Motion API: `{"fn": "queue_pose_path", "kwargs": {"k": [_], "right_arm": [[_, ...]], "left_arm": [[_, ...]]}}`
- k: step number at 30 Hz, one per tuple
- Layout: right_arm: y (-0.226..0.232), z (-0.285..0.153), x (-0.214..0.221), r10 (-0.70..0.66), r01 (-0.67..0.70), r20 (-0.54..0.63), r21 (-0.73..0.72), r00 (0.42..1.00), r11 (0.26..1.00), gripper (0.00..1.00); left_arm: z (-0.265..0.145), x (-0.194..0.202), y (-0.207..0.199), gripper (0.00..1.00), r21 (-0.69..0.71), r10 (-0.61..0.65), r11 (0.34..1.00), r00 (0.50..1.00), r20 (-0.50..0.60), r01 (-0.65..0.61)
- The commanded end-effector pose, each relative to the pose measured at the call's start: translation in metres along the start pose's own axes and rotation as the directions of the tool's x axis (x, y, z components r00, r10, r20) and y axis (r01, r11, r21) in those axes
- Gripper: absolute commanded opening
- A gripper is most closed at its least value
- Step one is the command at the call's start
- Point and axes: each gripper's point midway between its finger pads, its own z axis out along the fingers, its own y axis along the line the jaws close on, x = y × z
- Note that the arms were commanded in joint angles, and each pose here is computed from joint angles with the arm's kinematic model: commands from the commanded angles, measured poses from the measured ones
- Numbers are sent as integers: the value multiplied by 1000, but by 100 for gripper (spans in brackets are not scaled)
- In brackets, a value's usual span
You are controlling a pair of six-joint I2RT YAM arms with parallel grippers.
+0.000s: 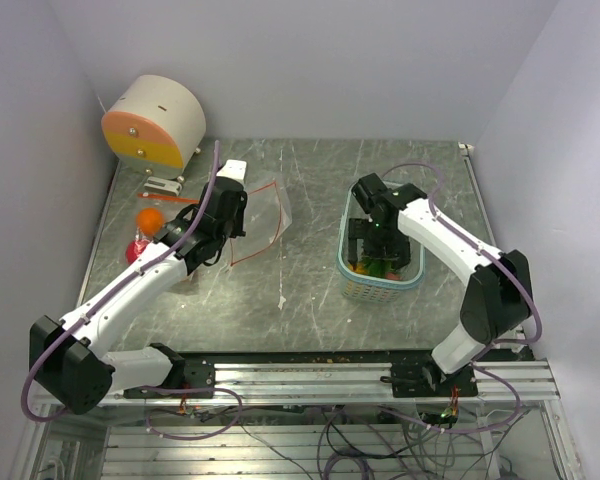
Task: Place the food in the zip-top bag and seal the zipper
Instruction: Pick up the fake fruit from the bin.
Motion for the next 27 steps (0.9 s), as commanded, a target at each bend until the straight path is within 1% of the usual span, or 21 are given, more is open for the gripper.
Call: {"fn": "queue_pose_path", "kwargs": {"k": [1,4,5,7,9,14,15,16,18,21,25,27], "right_arm": [[-9,-7,0,53,-54,57,14,997,998,88],[-10,6,11,59,-60,38,11,998,998,78],[-11,10,17,62,-62,23,6,998,998,73],[-10,16,20,66,-65,25,-7,998,998,59],[-13,15,17,58,-59,47,5,997,998,46],[-23,-9,-12,-6,-4,159,60,987,998,17],[-22,-19,-24,-28,16,199,61,980,998,5],[-21,-29,-36,-44,31,239,62,970,998,0],[-17,-56,-61,-65,52,328,49,942,997,0],[-2,-95,-89,-78,94,433,-17,898,995,0],[18,-147,-111,-76,161,529,-117,846,980,0],[31,-179,-120,-70,217,585,-185,808,958,0]], "left_arm": [[3,-9,-1,7,5,-8,1000,999,35,8],[5,-9,-2,7,10,-10,1000,999,36,9],[5,-9,-3,7,10,-11,1000,999,36,10],[5,-9,-3,7,10,-14,1000,999,36,13],[5,-9,-2,7,9,-14,1000,999,35,14],[3,-8,0,7,3,-15,1000,999,36,15],[3,-8,0,7,3,-16,1000,999,37,15],[3,-8,0,7,2,-17,1000,999,38,17],[3,-9,-1,7,7,-21,1000,999,39,20],[3,-10,-3,7,15,-22,1000,999,38,22],[4,-11,-4,7,19,-23,1000,999,39,22],[5,-12,-5,7,21,-23,1000,999,37,22]]}}
